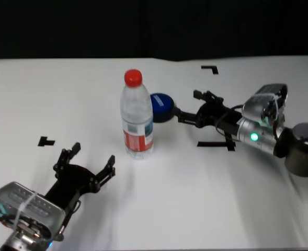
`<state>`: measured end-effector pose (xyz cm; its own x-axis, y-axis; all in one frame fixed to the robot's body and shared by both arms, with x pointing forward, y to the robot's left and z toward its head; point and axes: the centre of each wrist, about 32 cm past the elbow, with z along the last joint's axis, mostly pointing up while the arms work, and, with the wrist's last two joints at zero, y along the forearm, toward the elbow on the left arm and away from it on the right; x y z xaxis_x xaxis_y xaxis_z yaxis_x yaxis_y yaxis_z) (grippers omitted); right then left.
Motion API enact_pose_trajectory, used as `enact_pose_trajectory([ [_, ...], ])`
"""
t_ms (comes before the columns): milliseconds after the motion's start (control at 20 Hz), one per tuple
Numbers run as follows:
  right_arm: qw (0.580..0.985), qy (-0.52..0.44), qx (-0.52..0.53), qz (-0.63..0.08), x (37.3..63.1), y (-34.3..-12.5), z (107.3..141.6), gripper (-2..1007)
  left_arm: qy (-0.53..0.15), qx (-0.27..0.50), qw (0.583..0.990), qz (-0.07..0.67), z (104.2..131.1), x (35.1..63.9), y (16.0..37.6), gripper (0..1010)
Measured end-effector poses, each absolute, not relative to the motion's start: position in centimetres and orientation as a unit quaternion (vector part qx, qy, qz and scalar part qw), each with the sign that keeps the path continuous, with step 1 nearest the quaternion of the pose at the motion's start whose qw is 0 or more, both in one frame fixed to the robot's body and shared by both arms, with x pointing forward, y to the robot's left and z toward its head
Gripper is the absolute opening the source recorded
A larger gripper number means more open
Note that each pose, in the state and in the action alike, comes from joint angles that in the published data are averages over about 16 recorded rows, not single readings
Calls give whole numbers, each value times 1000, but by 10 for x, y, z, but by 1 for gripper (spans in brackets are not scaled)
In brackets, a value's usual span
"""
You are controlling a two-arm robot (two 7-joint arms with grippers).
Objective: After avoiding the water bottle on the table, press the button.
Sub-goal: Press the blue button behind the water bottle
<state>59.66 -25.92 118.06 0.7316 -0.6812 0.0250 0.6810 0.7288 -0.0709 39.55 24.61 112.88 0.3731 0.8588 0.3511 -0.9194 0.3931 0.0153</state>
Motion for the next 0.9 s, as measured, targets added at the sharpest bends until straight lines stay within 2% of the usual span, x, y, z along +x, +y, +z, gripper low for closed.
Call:
enact_pose_trajectory([
  [900, 929, 10, -27, -369, 624, -245, 1176, 1003, -145, 105, 822, 541, 1129, 395, 246, 1003],
])
